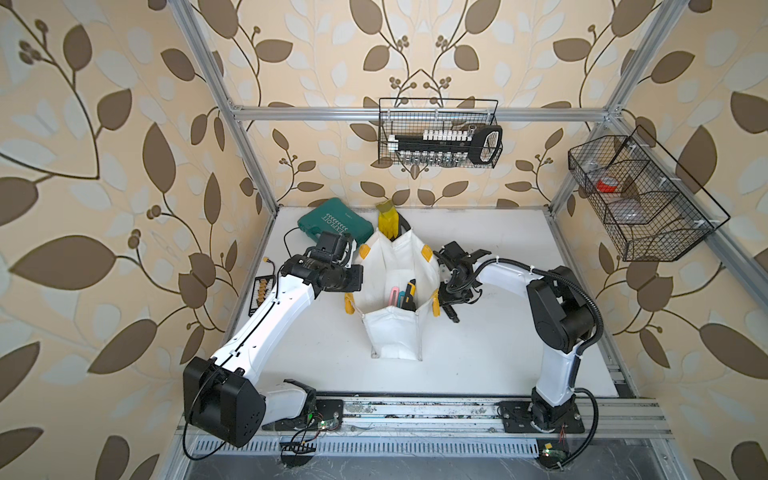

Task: Place the art knife into the pouch
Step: Pick up the utility knife at the center of the board.

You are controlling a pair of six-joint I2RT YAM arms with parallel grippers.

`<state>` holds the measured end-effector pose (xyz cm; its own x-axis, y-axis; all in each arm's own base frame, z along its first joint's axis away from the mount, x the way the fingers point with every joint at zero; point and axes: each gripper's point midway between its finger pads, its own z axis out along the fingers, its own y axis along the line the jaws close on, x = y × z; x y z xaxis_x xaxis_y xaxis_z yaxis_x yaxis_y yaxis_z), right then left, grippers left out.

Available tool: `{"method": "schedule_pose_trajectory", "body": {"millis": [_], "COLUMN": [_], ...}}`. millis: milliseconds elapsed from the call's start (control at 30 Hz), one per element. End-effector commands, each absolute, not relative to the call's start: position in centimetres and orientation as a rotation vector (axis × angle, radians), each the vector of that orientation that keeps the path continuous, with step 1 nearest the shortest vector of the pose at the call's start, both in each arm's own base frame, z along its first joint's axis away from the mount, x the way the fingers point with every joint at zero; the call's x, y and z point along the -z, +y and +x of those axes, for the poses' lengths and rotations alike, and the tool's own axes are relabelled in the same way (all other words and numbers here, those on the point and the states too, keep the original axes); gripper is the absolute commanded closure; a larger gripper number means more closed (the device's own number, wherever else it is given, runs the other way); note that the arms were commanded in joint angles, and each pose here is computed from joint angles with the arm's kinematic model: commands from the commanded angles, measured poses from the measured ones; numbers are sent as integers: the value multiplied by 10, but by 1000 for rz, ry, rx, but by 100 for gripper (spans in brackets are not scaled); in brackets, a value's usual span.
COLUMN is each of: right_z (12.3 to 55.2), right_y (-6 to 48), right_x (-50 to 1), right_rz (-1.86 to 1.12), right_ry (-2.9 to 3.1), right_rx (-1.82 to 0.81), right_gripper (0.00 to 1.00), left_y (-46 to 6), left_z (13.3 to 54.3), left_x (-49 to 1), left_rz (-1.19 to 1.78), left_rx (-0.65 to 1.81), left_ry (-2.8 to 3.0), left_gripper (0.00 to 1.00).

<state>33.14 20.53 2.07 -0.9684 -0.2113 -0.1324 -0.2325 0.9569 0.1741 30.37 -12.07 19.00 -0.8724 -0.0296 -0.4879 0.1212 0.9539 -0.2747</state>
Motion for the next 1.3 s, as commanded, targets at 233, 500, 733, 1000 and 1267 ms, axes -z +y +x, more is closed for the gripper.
{"method": "schedule_pose_trajectory", "body": {"millis": [233, 500, 733, 1000, 1267], "right_z": [329, 324, 317, 317, 321], "right_y": [204, 193, 200, 200, 178], "right_x": [2, 0, 11, 6, -36], "right_rz": [-328, -324, -331, -339, -283], "right_ry": [3042, 3046, 3079, 3072, 3010], "right_rx": [-147, 17, -9, -13, -59], "right_gripper": [73, 65, 61, 80, 81], "left_y": [-121, -122, -123, -123, -122], "left_z": [305, 305, 305, 305, 305], "left_x": [-192, -191, -191, -191, -193], "left_rz": [91, 93, 96, 96, 97], "left_rx": [379, 384, 385, 386, 385], "left_ry": [2594, 2596, 2595, 2595, 2591], "left_gripper": [100, 100, 100, 100, 100]}}
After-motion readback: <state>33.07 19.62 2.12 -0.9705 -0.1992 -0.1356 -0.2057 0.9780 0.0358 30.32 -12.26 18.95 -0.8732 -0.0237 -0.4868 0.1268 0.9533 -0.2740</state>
